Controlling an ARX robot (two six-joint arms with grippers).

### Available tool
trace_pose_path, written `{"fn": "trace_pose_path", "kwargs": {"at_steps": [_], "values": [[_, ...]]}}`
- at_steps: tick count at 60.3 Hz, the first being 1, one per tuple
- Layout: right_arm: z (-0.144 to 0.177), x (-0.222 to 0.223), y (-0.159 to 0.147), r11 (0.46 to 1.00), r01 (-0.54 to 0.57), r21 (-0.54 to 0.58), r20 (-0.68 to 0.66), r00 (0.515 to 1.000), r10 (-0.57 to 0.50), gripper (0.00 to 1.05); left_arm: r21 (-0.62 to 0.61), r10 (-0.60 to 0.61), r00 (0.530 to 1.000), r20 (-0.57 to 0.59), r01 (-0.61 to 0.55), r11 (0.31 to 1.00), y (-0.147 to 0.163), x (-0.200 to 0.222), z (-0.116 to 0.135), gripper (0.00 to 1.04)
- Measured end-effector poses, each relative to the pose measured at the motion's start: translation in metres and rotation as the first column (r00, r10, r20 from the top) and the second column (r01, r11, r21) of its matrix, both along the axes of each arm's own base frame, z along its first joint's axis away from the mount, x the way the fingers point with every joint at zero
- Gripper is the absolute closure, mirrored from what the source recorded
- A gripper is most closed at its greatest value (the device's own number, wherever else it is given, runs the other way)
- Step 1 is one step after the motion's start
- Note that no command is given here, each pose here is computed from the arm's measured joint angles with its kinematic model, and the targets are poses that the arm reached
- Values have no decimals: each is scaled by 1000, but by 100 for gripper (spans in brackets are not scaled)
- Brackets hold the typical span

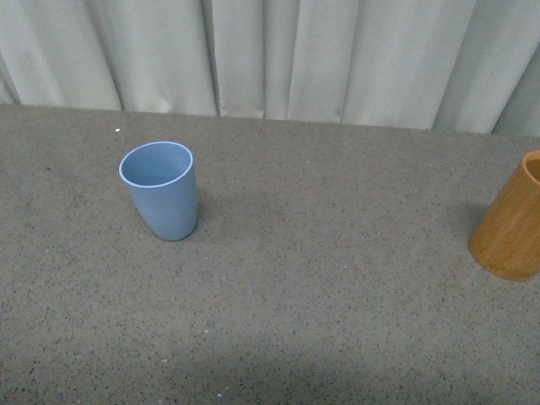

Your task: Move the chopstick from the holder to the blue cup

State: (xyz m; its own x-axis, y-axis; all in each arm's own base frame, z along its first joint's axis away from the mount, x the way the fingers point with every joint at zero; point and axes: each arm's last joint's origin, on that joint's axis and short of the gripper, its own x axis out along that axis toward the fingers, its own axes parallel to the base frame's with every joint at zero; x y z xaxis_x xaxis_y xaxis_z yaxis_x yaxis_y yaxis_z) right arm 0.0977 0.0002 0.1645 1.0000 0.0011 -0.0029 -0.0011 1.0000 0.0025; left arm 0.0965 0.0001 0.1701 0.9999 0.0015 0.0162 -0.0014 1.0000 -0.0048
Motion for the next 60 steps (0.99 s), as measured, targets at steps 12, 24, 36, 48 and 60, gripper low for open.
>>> {"fn": "trace_pose_path", "kwargs": {"at_steps": [12,24,36,48,60], "values": [[0,0,0,1000,0,0,0,1000,0,10,0,0,1000,0,0,1000,0,0,0,7],[0,0,0,1000,0,0,0,1000,0,10,0,0,1000,0,0,1000,0,0,0,7],[0,0,0,1000,0,0,0,1000,0,10,0,0,1000,0,0,1000,0,0,0,7],[0,0,0,1000,0,0,0,1000,0,10,0,0,1000,0,0,1000,0,0,0,7],[0,0,0,1000,0,0,0,1000,0,10,0,0,1000,0,0,1000,0,0,0,7]]}}
